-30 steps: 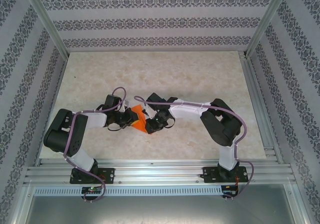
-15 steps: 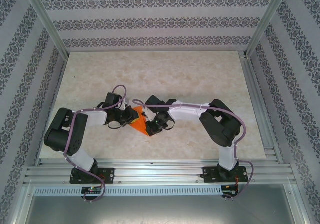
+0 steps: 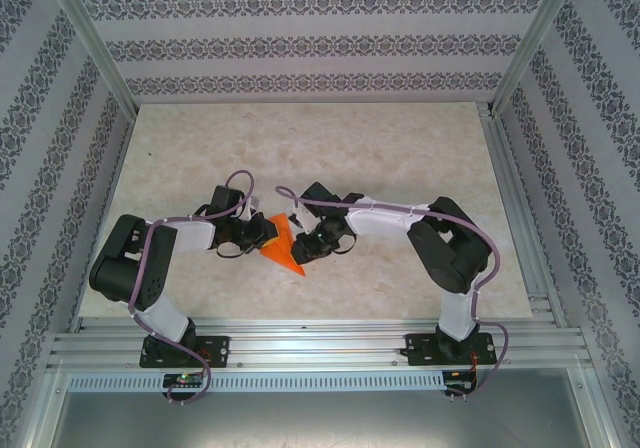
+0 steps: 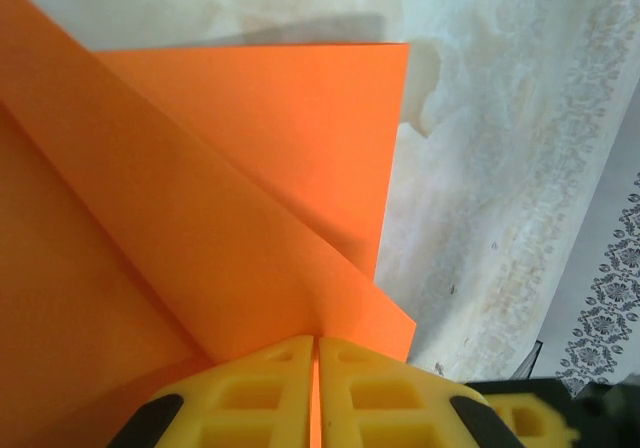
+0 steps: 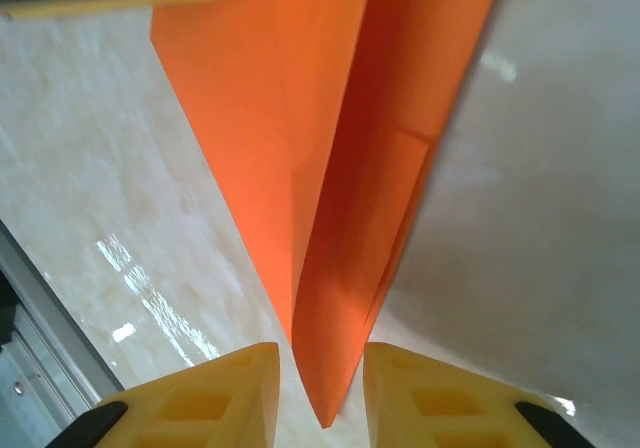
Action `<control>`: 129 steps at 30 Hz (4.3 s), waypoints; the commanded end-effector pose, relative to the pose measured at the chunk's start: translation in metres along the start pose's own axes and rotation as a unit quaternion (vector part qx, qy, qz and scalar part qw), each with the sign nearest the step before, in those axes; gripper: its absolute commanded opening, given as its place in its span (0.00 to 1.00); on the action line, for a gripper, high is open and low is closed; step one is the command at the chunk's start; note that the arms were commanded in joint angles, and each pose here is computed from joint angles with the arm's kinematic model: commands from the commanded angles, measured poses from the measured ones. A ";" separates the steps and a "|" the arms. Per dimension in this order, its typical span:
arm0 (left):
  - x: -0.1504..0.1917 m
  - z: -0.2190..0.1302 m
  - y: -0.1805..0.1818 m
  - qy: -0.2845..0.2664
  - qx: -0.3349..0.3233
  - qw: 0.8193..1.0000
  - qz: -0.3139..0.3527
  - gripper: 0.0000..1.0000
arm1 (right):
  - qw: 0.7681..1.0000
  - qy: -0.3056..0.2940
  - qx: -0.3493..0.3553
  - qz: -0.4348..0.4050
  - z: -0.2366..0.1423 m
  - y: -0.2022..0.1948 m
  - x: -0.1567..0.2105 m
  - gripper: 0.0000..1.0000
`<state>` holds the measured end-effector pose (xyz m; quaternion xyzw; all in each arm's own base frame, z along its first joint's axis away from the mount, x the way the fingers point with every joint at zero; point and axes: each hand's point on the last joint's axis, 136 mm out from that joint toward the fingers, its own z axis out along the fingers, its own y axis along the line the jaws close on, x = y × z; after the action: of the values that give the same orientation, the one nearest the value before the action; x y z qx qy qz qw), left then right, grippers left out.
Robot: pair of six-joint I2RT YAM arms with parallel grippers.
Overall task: Fold a paper plane with a square sheet of paper (fold left side to right side)
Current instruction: Fourth fold the wing at the center of the table.
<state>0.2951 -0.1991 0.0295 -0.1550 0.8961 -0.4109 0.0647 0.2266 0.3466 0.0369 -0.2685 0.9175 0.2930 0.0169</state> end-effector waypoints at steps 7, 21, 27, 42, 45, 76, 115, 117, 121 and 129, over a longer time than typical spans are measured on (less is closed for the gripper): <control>-0.003 0.004 -0.004 0.002 -0.005 1.000 0.016 0.09 | 0.998 -0.039 -0.048 0.025 0.000 0.007 -0.044 0.33; -0.003 0.004 -0.003 0.002 -0.009 1.000 0.018 0.09 | 0.997 -0.035 -0.065 0.039 0.016 0.004 -0.054 0.22; -0.004 0.005 -0.001 0.002 -0.012 1.000 0.016 0.09 | 0.997 -0.033 -0.052 0.043 0.017 -0.004 -0.053 0.12; -0.005 0.010 0.002 0.006 -0.015 1.000 0.015 0.09 | 0.998 -0.019 -0.018 0.055 0.027 -0.027 -0.047 0.09; -0.005 0.010 0.003 0.005 -0.017 1.000 0.013 0.10 | 0.998 -0.017 -0.019 0.058 0.028 -0.029 -0.046 0.09; 0.016 -0.006 0.021 0.002 -0.046 0.999 0.014 0.04 | 0.998 -0.022 -0.027 0.056 0.022 -0.024 -0.047 0.08; 0.021 0.001 0.047 0.012 -0.086 0.996 0.005 0.04 | 0.997 -0.020 -0.020 0.072 0.022 -0.032 -0.043 0.08; 0.020 0.001 0.046 0.011 -0.085 0.996 0.007 0.04 | 0.997 -0.017 -0.020 0.075 0.025 -0.034 -0.041 0.08; 0.020 0.001 0.046 0.012 -0.085 0.996 0.006 0.04 | 0.997 -0.011 -0.019 0.076 0.030 -0.035 -0.038 0.09; 0.020 0.001 0.045 0.012 -0.083 0.996 0.007 0.04 | 0.997 0.000 -0.016 0.080 0.036 -0.034 -0.031 0.08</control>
<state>0.2784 -0.1861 0.0159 -0.1424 0.9142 -0.3738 0.0652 0.2742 0.3621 0.0144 -0.2012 0.9239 0.3255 0.0062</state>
